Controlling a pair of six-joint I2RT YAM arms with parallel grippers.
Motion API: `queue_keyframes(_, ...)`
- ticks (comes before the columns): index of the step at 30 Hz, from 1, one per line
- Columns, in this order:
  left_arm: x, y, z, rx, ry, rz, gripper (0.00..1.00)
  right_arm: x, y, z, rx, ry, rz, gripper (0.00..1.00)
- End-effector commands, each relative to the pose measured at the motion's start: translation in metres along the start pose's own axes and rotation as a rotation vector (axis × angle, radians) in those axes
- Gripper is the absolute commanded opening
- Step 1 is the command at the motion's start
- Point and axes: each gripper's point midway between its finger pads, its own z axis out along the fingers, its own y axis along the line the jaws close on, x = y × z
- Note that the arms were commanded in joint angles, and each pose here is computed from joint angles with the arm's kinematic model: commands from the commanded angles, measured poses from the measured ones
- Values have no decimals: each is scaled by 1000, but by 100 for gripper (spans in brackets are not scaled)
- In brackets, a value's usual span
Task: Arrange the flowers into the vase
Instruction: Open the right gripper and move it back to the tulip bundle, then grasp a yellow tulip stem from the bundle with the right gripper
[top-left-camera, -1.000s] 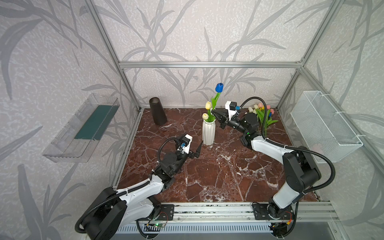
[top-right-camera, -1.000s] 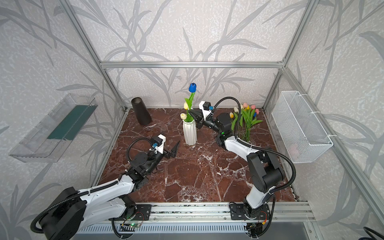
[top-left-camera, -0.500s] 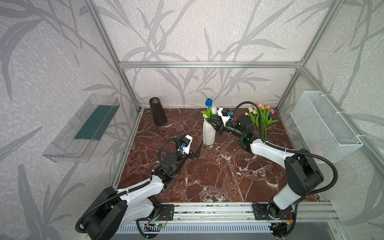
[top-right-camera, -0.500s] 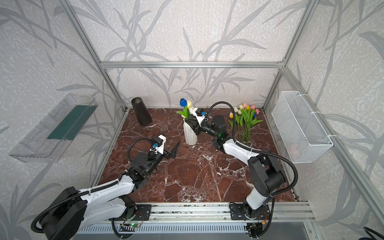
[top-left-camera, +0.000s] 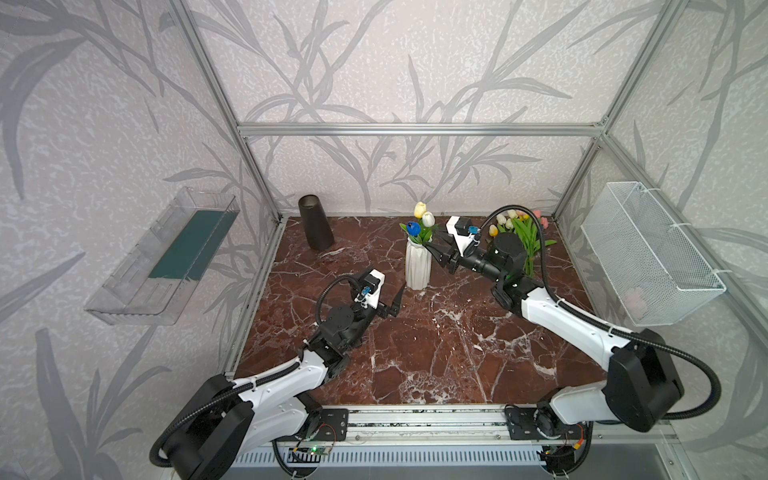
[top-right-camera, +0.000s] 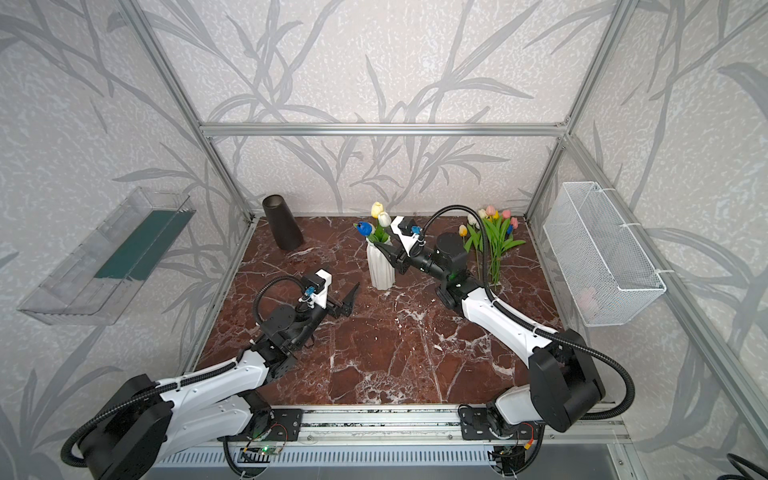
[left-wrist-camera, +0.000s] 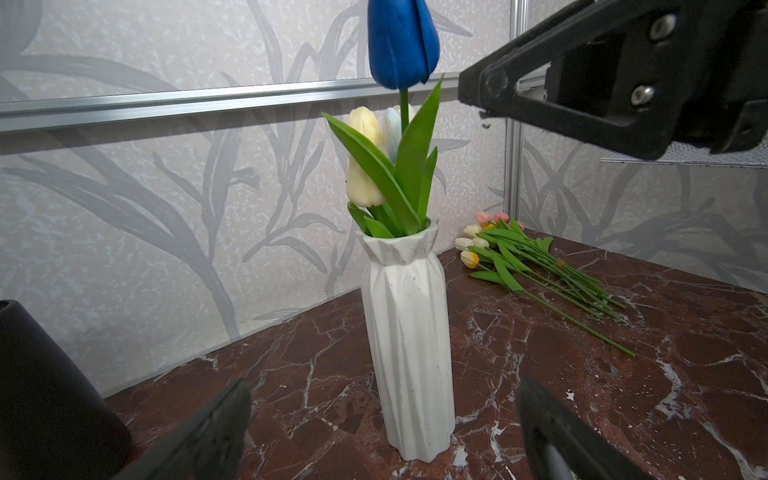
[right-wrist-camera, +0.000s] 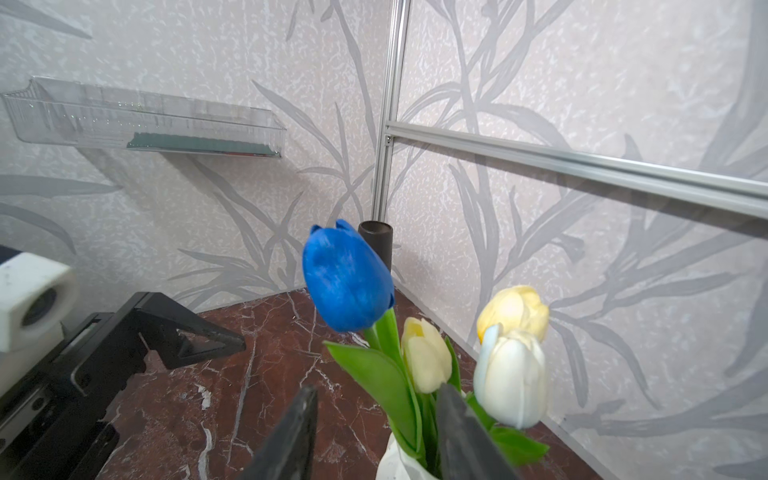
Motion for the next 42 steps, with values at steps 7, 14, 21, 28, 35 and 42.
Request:
queue_keyframes(7, -2, -29, 0, 174, 24, 25, 99, 22, -97, -46, 373, 210, 188, 43)
queue_keyframes(14, 16, -68, 5, 401, 115, 57, 99, 157, -183, -129, 730, 703, 540, 38)
queue_keyframes(21, 31, -76, 12, 431, 150, 34, 99, 247, -200, -182, 868, 1060, 640, 39)
queue_keyframes(28, 33, -79, 14, 439, 149, 18, 99, 298, -204, -185, 839, 1288, 712, 36)
queue_keyframes(35, 33, -78, 12, 436, 150, 9, 99, 319, -223, -173, 818, 1284, 774, 36)
queue_keyframes(42, 31, -76, 10, 426, 146, 6, 99, 342, -228, -174, 814, 1337, 793, 33)
